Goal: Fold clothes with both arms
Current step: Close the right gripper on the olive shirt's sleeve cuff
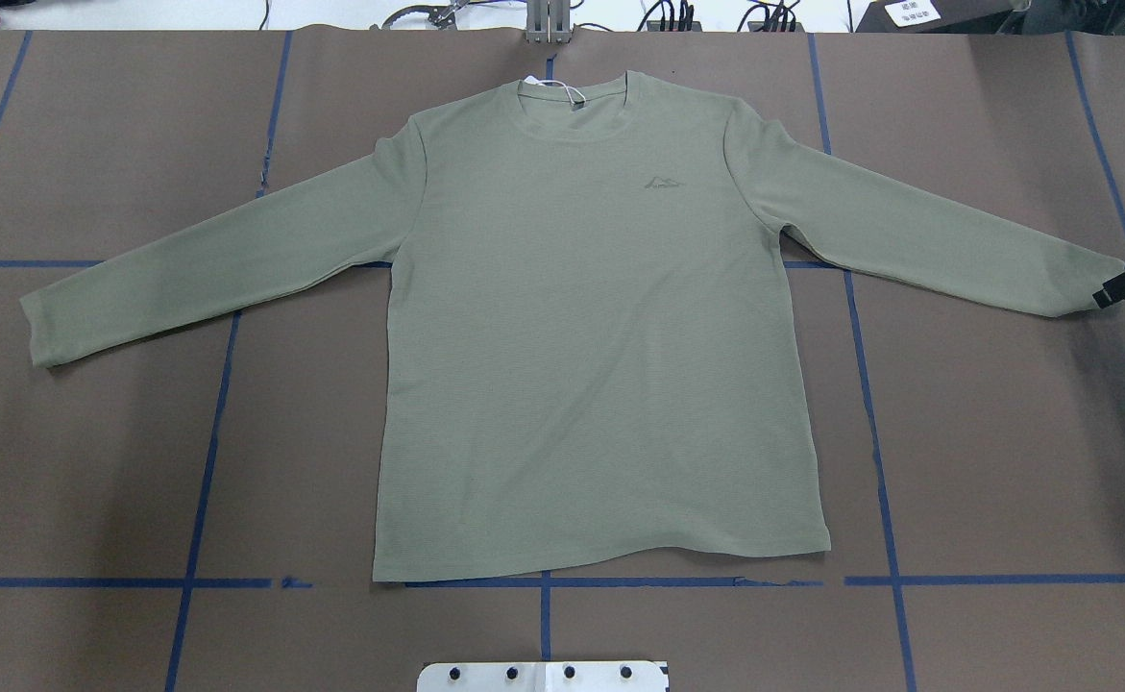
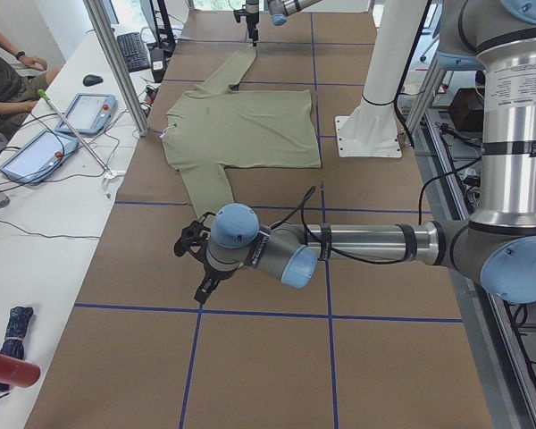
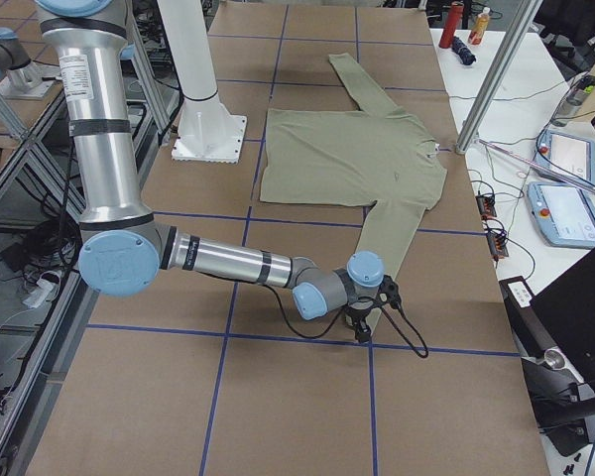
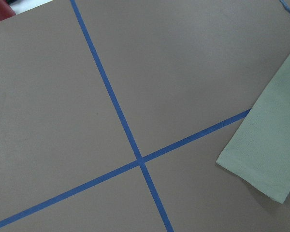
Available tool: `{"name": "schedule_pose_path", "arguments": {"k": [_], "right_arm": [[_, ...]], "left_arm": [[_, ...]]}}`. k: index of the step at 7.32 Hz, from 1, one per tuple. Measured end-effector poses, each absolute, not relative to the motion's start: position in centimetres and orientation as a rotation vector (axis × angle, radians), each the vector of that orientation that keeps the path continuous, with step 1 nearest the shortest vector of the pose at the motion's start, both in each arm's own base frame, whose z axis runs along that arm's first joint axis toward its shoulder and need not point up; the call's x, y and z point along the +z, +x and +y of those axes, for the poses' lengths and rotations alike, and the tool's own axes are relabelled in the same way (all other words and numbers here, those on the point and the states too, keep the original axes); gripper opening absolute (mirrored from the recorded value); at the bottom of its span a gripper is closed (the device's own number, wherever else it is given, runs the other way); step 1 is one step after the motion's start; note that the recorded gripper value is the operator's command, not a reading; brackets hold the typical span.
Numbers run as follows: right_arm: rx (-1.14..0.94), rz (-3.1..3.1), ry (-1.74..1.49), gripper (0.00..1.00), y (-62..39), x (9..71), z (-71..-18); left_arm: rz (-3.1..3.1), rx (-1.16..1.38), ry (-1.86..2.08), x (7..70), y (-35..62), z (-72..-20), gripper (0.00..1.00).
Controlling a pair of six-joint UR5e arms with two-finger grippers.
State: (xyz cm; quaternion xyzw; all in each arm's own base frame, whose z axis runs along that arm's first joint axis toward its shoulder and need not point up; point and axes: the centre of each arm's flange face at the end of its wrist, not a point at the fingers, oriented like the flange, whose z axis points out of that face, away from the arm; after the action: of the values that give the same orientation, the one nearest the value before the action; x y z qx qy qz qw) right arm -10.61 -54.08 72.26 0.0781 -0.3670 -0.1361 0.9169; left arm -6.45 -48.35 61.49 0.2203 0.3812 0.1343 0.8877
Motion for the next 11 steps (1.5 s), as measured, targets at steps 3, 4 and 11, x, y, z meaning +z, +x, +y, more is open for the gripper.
{"name": "schedule_pose_path", "arguments": {"k": [3, 4, 11], "right_arm": [[-0.273, -0.755, 0.146, 0.41, -10.59, 72.92, -53.97], [-0.271, -0.756, 0.143, 0.20, -10.60, 72.96, -53.94], [-0.280, -0.791, 0.141, 0.44, -10.86, 72.35, -53.95]], "left_arm": [[0.791, 0.282, 0.464, 61.20, -6.46, -48.38, 1.00], [0.791, 0.282, 0.466, 61.12, -6.49, -48.36, 1.00], [0.791, 0.280, 0.469, 60.90, -6.54, -48.40, 1.00]]}}
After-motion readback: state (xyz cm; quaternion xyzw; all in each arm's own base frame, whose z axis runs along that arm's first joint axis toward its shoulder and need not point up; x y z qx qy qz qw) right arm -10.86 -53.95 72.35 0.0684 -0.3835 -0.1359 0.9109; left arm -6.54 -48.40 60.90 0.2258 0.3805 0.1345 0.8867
